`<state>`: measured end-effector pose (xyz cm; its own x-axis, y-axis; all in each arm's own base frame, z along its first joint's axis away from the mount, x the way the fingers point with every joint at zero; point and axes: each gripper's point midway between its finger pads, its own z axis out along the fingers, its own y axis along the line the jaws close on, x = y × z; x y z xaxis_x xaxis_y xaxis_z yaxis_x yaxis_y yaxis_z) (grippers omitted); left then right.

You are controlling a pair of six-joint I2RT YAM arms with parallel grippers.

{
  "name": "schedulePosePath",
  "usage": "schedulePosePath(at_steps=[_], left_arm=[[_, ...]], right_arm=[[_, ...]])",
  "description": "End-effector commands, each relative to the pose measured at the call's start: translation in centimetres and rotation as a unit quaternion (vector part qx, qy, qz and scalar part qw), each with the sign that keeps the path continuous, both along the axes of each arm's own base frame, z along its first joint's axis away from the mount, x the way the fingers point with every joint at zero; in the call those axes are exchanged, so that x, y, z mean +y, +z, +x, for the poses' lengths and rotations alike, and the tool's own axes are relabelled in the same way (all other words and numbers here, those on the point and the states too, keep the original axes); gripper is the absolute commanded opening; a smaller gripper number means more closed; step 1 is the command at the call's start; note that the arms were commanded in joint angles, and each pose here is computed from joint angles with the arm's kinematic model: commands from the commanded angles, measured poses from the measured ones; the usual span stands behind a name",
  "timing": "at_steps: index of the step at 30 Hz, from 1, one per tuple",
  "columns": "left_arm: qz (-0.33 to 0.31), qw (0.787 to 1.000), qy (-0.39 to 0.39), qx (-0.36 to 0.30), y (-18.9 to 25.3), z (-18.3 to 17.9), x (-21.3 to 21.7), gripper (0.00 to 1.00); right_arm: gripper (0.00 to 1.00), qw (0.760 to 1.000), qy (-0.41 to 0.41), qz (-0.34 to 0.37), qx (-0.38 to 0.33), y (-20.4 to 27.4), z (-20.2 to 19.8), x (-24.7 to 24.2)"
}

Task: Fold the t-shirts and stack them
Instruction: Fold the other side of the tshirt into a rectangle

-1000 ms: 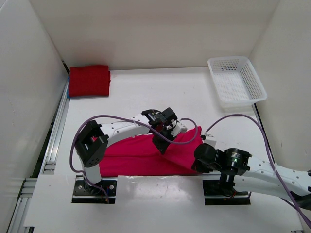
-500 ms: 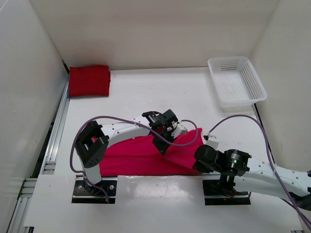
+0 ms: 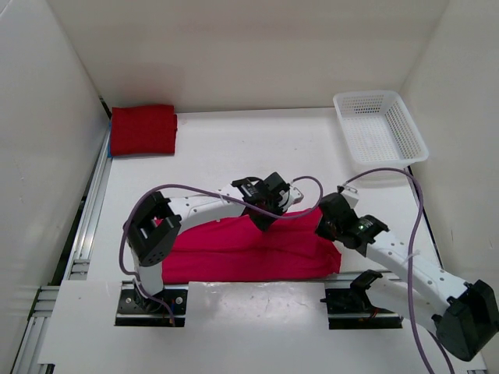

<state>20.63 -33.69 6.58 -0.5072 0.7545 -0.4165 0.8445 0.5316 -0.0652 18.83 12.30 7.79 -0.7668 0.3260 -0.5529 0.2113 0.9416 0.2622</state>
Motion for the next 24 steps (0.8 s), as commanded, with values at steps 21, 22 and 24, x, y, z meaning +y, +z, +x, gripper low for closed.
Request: schedulePosePath(at_steps=[21,22,24], left_arm=[[0.062,0.995,0.041,-0.068,1.7,3.4,2.1,0.62],[0.072,0.994,0.048,-0.068,2.4,3.4,3.2,0.65],[0.077,0.990,0.085,-0.078,3.7,4.5,6.4,0.67]], right_arm=[[0.41,0.998,0.042,-0.048,0.018,1.1,6.3,-0.5],[0.47,0.998,0.034,-0.046,0.014,1.4,6.7,-0.8],[0.49,0.999,0.031,-0.039,0.012,1.9,7.4,-0.9]])
